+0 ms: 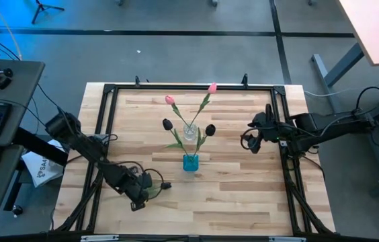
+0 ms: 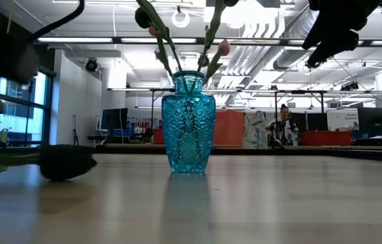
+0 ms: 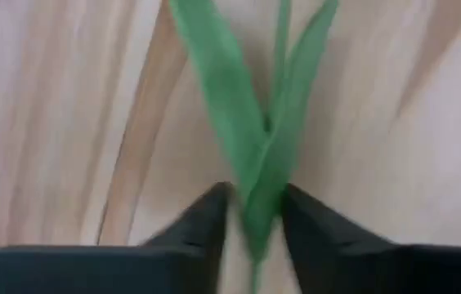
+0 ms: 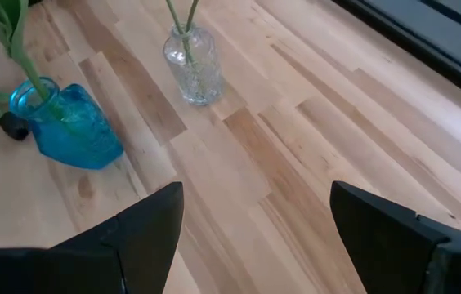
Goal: Sort flowers into vase by color
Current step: Put the black tulip into the blue vase
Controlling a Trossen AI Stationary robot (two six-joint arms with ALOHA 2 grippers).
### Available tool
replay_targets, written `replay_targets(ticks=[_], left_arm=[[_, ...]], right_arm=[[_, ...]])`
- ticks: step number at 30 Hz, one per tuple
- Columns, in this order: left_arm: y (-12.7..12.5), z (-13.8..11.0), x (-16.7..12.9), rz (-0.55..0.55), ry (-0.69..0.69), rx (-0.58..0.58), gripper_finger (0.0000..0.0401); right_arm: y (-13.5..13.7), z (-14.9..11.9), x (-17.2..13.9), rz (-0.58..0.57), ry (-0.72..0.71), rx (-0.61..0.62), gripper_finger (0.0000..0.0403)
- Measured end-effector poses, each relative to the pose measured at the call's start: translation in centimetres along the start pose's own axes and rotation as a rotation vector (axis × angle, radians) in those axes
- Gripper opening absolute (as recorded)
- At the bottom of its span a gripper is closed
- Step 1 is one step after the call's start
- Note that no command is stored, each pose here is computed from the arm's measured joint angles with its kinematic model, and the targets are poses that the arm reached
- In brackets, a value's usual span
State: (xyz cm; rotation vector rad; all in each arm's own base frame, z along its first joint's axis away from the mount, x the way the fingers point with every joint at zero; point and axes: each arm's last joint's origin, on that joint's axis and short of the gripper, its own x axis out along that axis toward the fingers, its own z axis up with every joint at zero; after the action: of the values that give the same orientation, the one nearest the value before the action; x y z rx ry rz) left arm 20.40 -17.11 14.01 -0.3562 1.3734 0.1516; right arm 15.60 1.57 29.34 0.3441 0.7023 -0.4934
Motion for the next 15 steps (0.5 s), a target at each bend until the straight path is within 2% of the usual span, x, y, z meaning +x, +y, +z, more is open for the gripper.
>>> replay_targets(ticks=[2, 3, 7, 9, 13, 15], left_arm=[[-0.2, 0.3, -0.7, -0.041, -0.026, 0.017, 0.0029], [-0.1, 0.3, -1.2, -0.054, -0.027, 0.035, 0.0017], [0.7, -0.4, -3.4, -0.078, 0.019, 0.092, 0.0015], [1.1, -0.5, -5.2, -0.127, -0.009, 0.11, 0.0007], [1.8, -0.2, -9.2, -0.265, -0.198, 0.071, 0.0005], [2.4, 0.2, -11.0, -0.293, -0.318, 0.046, 0.0003]], right_arm=[[0.0, 0.0, 0.0, -0.011, -0.008, 0.0, 0.0304], [-0.1, 0.0, 0.0, -0.019, -0.014, 0.0, 0.0304], [-0.1, 0.1, 0.0, -0.034, -0.024, -0.023, 0.0304], [-0.1, 0.1, 0.0, -0.043, -0.031, -0.025, 0.0304], [-0.2, 0.1, 0.0, -0.056, -0.039, -0.023, 0.0304], [-0.2, 0.1, 0.0, -0.056, -0.04, -0.023, 0.0304]])
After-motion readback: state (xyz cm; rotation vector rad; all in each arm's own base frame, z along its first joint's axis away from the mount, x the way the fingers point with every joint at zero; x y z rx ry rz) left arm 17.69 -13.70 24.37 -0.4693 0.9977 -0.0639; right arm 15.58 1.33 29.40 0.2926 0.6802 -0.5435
